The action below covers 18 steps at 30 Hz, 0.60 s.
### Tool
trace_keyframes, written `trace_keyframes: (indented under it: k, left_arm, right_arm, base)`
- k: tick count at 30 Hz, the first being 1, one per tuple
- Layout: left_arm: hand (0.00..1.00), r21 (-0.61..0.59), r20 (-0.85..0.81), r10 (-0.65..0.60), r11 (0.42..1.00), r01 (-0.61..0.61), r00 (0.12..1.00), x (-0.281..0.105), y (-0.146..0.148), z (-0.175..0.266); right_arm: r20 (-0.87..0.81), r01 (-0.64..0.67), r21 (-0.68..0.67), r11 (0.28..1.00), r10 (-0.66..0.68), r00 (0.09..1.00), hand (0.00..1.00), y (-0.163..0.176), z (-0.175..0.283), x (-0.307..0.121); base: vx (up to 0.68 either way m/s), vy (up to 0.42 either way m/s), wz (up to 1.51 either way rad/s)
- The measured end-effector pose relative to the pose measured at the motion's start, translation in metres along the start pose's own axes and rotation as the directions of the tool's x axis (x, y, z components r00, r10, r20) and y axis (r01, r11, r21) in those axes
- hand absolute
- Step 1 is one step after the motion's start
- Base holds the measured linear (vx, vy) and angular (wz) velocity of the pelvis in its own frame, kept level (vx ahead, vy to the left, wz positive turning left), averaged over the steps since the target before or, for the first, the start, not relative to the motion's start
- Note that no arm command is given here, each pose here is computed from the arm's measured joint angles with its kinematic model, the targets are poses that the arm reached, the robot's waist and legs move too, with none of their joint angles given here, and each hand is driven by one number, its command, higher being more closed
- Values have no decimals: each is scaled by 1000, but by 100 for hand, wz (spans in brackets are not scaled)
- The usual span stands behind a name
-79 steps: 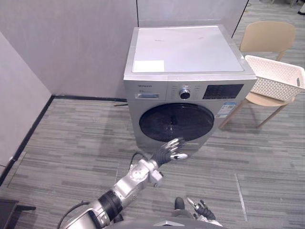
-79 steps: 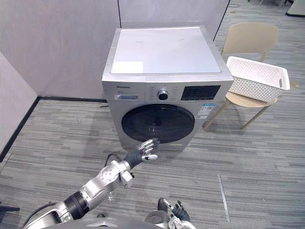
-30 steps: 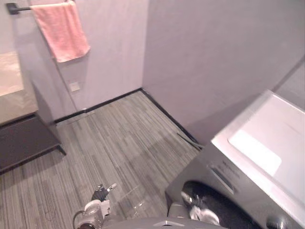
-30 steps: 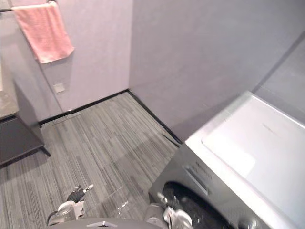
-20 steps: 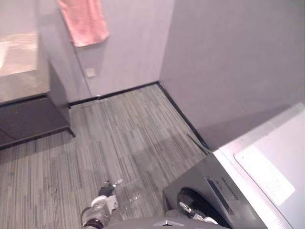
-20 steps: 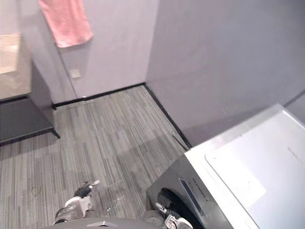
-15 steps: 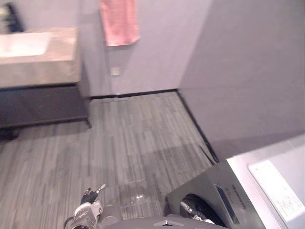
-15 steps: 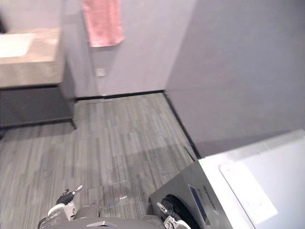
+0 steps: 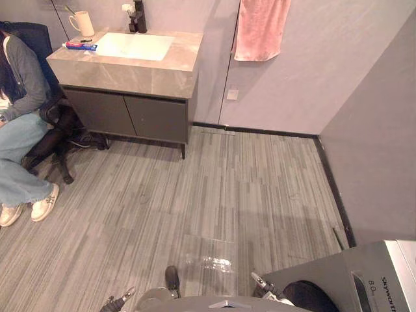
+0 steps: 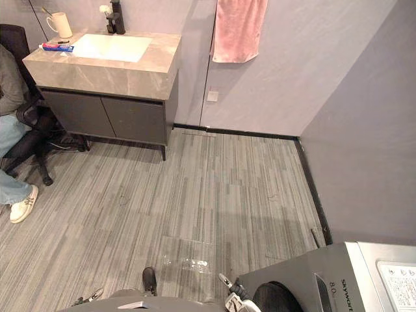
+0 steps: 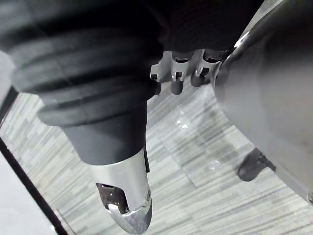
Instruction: Pick up the laundry basket with both hands and put the clothes into the washing machine.
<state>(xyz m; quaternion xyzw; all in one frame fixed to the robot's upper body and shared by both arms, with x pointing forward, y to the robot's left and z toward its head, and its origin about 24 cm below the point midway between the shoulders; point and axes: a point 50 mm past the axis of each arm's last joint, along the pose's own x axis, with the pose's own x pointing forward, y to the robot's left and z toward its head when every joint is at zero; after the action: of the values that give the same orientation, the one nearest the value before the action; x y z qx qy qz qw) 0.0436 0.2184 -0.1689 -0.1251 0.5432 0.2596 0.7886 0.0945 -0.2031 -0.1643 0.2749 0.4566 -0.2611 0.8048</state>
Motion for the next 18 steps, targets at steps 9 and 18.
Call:
trace_keyframes:
  k: [9,18]
  left_arm:
    - [0,122,36,-12,992,8,999,2,6,13]
    - [0,81,2,3,997,-3,1000,2,10,6]
  right_arm:
    - [22,-17,3,1000,17,1000,0,5,2,0]
    - [-5,-18,35,999,19,1000,0,5,-9,-2]
  base:
    - [75,68,10]
    - [97,-91,-9]
